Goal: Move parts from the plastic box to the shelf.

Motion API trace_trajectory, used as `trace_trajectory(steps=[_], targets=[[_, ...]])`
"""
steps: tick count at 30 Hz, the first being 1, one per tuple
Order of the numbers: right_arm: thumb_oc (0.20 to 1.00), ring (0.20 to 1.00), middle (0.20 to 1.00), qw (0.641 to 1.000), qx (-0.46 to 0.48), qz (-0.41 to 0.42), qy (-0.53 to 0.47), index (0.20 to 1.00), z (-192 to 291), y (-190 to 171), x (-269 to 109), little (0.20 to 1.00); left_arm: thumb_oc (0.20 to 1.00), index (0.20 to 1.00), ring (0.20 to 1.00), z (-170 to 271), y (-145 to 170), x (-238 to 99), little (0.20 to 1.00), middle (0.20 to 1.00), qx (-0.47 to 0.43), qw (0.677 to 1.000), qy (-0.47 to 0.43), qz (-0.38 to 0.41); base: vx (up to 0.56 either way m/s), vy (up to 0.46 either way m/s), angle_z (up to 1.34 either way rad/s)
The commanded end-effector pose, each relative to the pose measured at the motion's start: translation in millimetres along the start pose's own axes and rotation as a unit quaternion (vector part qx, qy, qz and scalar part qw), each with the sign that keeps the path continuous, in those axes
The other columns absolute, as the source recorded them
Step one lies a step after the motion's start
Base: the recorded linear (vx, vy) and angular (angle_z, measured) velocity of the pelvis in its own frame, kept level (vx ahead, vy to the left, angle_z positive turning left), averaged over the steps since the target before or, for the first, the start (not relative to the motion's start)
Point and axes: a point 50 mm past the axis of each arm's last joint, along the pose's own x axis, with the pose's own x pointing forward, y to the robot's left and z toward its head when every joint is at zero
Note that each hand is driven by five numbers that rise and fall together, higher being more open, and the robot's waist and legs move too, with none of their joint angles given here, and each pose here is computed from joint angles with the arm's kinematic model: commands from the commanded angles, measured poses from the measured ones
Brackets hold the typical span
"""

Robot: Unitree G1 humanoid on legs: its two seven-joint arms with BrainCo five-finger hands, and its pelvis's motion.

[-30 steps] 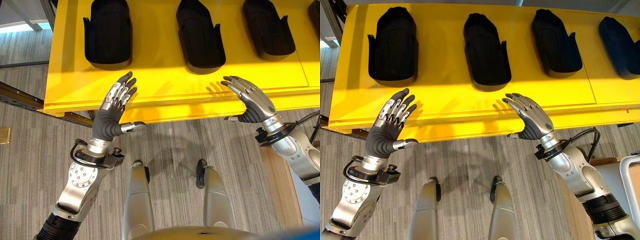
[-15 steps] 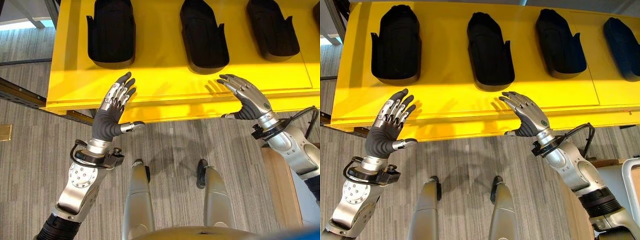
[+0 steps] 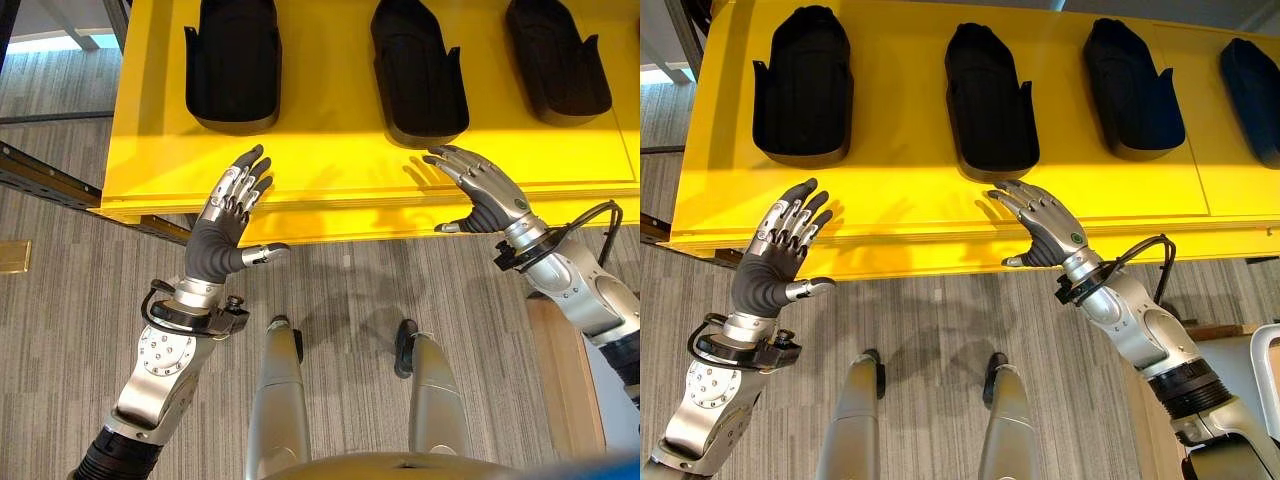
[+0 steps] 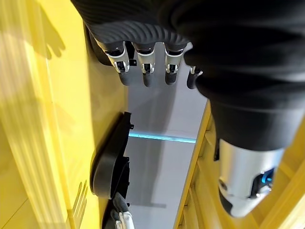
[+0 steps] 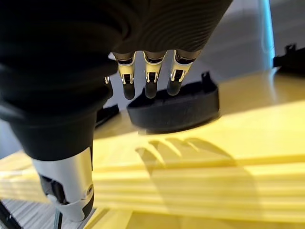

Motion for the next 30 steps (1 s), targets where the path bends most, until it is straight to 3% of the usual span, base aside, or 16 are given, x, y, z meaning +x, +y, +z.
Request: trace_trajectory(steps=[1,30], targets=[[1.000,1.000,1.000,1.000,0.003,-0.022,-0.005,1.000,0,-9,7,1.000,1.000,1.000,1.000,14,-7,3,1.000,1.000,0.007,0.999,-0.050,-0.017,0.00,0.000,0.00],[1.000,1.000,1.000,0.998,-0.048,-0.038,0.010,1.000,-14,-29,29,1.000,1.000,1.000,1.000,13,-3,1,1.000,1.000,0.007,0.999,-0.046,-0.010,0.00,0.000,0.00]])
